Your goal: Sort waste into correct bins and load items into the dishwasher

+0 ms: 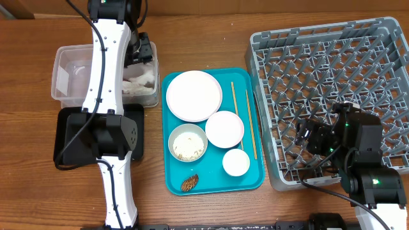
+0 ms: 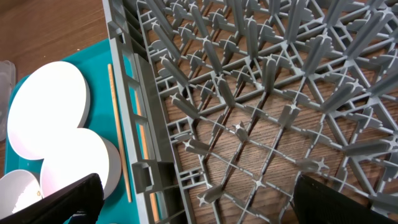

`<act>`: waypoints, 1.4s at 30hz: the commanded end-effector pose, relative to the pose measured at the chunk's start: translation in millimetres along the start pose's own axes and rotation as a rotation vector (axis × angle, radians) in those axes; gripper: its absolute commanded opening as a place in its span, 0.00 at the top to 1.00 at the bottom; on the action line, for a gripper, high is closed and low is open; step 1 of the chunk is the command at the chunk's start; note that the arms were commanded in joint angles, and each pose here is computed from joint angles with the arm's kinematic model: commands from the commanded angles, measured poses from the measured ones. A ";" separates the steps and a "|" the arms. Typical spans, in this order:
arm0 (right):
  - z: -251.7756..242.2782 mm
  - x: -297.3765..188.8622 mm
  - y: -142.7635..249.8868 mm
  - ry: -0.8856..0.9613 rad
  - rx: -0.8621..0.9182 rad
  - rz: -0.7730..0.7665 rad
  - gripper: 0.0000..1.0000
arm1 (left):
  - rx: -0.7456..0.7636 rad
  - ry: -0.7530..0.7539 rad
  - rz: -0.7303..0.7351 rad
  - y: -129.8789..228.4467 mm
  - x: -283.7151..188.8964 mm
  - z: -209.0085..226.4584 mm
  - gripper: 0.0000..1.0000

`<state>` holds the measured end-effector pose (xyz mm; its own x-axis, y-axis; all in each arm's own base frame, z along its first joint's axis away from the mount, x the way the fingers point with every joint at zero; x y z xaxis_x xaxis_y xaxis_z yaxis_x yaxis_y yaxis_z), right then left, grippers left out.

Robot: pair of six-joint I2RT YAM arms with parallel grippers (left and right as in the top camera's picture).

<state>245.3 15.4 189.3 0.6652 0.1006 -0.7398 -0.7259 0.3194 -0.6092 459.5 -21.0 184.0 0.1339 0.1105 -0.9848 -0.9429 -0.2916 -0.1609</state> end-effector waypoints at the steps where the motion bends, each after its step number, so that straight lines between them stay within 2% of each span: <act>1: 1.7 -7.8 -10.5 0.000 -0.007 -0.039 0.00 | -0.001 -0.016 -0.035 -1.3 -14.0 8.8 0.32; 4: 1.7 -7.8 -10.5 0.000 -0.007 -0.039 0.00 | -0.004 -0.017 -0.054 -5.4 -14.2 8.5 0.17; 11: 1.7 -7.8 -10.4 0.000 -0.007 -0.039 0.00 | -0.010 -0.001 -0.094 -15.1 -14.6 4.7 0.07; 13: 1.7 -7.8 -10.4 0.000 -0.007 -0.039 0.00 | -0.006 -0.012 -0.065 -8.2 -14.1 7.3 0.00; 19: 1.7 -7.8 -10.4 0.000 -0.007 -0.039 0.00 | 0.031 0.005 -0.022 0.9 -12.9 4.7 0.00; 24: 0.6 -7.8 -7.1 0.005 -0.006 -0.025 0.00 | 0.084 0.096 0.012 7.3 -13.5 -9.9 0.00; 28: 0.3 -7.8 -6.3 0.006 -0.005 -0.021 0.00 | 0.086 0.093 0.026 15.2 -17.3 -6.5 0.00; 42: 0.3 -7.8 -6.3 0.006 -0.005 -0.021 0.00 | 0.076 -0.031 0.186 115.3 -34.9 46.8 0.00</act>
<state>242.1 15.3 186.5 0.6516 0.1005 -0.7519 -0.7367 0.3202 -0.5956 355.0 -22.0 192.0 -0.0585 0.0565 -0.9967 -0.9728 -0.2274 0.0442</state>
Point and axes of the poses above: each gripper's point midway between its finger pads, its own x axis out along the fingers, its own z axis along the line the jaws close on, y = z × x, the point moved 1 cm from there along -x, back along the fingers, and after that the axes turned 1 degree about x, right-handed, at the moved point
